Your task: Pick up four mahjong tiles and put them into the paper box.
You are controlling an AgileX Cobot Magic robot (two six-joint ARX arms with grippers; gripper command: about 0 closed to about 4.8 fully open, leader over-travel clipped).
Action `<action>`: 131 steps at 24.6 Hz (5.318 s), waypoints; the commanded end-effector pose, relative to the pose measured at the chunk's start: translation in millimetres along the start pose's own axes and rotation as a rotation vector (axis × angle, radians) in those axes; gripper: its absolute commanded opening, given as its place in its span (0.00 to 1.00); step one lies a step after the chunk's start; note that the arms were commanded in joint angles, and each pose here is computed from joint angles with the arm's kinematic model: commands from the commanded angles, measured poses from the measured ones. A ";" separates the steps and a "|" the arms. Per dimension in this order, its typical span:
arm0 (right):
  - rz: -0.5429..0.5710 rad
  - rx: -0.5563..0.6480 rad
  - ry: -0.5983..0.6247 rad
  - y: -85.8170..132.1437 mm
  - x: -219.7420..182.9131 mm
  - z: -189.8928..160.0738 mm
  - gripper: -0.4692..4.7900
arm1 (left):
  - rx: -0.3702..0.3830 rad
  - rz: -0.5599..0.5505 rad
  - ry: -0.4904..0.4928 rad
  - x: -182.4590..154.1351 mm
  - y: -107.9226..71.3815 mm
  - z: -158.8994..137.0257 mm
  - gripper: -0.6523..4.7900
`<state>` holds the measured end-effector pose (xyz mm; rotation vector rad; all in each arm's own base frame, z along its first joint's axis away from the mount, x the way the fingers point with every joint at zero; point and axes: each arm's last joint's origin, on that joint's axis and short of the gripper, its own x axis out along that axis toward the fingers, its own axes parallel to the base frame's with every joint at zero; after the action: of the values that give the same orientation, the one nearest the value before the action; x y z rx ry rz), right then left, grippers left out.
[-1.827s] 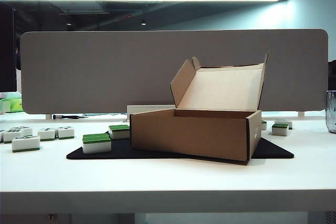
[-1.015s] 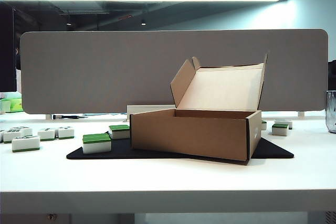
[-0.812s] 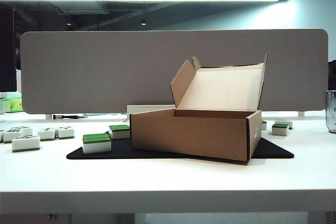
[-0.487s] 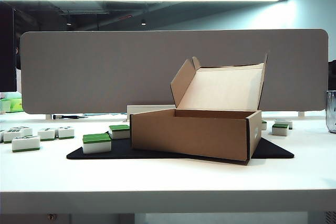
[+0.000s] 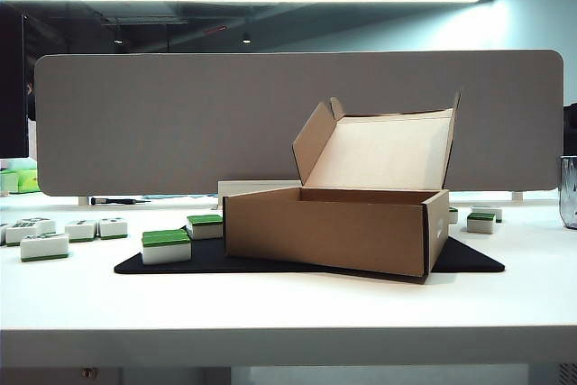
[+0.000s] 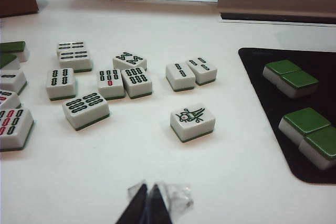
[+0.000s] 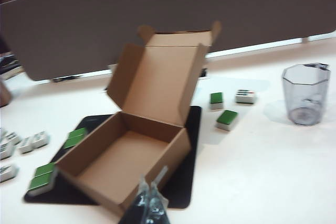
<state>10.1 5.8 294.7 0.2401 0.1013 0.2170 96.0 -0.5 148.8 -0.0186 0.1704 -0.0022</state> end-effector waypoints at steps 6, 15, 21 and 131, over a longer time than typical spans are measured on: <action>0.206 0.014 0.097 14.5 -30.9 8.2 0.09 | 0.001 -0.002 0.012 0.1 -0.1 -1.3 0.11; 0.331 0.038 0.183 23.6 -54.8 10.7 0.09 | 0.000 -0.002 0.012 0.1 -0.1 -1.3 0.11; 0.381 0.036 0.196 29.6 -72.8 15.3 0.09 | 0.000 -0.004 0.011 0.1 -0.1 -1.2 0.11; 0.375 -0.002 0.214 28.9 -73.4 12.6 0.09 | 0.835 -0.864 1.029 260.0 -139.9 101.5 0.82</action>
<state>-62.3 14.1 319.0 0.2439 0.2947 0.6127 367.7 -138.3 207.0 0.7459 1.1867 -0.9583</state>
